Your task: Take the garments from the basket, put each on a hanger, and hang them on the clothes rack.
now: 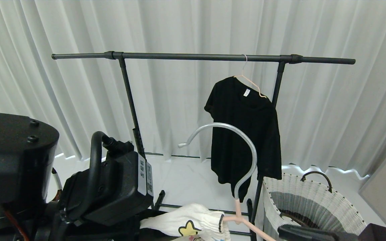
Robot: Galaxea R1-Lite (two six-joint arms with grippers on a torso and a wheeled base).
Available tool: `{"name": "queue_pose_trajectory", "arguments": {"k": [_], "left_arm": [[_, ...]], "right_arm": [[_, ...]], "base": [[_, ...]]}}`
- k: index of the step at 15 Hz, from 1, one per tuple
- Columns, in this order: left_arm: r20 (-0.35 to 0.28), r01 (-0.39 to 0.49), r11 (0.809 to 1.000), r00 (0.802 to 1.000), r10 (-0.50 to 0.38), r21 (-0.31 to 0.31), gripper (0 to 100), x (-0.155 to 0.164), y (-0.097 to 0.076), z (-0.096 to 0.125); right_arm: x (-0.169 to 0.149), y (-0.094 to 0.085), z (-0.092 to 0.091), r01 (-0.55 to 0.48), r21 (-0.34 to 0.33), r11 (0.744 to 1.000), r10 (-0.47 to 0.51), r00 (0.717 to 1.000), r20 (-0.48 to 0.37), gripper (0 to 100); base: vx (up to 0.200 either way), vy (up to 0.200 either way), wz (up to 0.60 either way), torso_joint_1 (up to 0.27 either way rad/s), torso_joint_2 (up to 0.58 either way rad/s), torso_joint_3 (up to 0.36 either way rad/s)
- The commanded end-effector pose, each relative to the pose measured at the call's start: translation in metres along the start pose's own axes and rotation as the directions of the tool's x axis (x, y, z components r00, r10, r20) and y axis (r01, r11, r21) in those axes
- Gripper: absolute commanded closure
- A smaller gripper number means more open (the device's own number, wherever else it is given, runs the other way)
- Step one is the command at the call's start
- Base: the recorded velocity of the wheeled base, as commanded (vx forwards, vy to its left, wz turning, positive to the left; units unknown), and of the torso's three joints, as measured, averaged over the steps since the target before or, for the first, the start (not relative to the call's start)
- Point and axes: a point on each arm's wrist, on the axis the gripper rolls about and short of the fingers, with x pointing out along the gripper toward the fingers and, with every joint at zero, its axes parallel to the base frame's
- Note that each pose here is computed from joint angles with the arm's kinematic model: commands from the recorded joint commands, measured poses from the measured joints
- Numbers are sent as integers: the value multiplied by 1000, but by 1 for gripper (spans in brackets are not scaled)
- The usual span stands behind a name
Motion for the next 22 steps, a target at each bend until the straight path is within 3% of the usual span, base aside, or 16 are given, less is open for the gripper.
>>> {"name": "queue_pose_trajectory", "arguments": {"k": [1,3,6,7,9,12,14,15,16,19,22], "left_arm": [[-14,-19,1000,1000,19,-8,100,1,2,-3],[-35,-61,998,998,60,-19,100,-2,3,-9],[-91,-162,987,983,159,-19,100,-8,1,-20],[-140,-264,964,955,260,-12,100,-11,1,-26],[-168,-355,935,923,347,-15,100,-15,6,-28],[-72,-432,901,900,430,-23,100,-17,18,-19],[-33,-469,883,883,468,-23,100,-20,22,-12],[-17,-477,879,879,477,-22,100,-22,22,-8],[-2,-482,876,876,483,-23,100,-24,23,-4],[25,-492,871,870,492,-23,100,-26,26,5],[34,-494,869,868,495,-23,100,-27,26,6]], "right_arm": [[-2,-2,0,20,0,1000,-20,1000,1,0],[-3,-6,-3,89,-1,996,-89,996,-6,0],[-15,-22,-23,202,-14,979,-202,977,-63,0],[-24,-31,-29,261,-12,965,-261,963,-68,0],[-32,-37,-34,298,-10,954,-298,952,-75,0],[-24,-37,-37,299,57,953,-292,951,-103,0],[-10,-36,-36,307,161,938,-288,949,-128,0],[5,-36,-40,329,256,909,-292,941,-173,0],[15,-36,-43,338,303,891,-287,937,-200,0],[35,-40,-59,399,297,868,-306,899,-314,0],[74,-47,-47,430,398,810,-337,897,-285,0]], "base": [[0,0,0,0,0,0],[0,0,0,0,0,0],[0,0,0,0,0,0],[0,0,0,0,0,0],[0,0,0,0,0,0],[0,0,0,0,0,0],[0,0,0,0,0,0],[0,0,0,0,0,0],[0,0,0,0,0,0],[0,0,0,0,0,0],[0,0,0,0,0,0]]}}
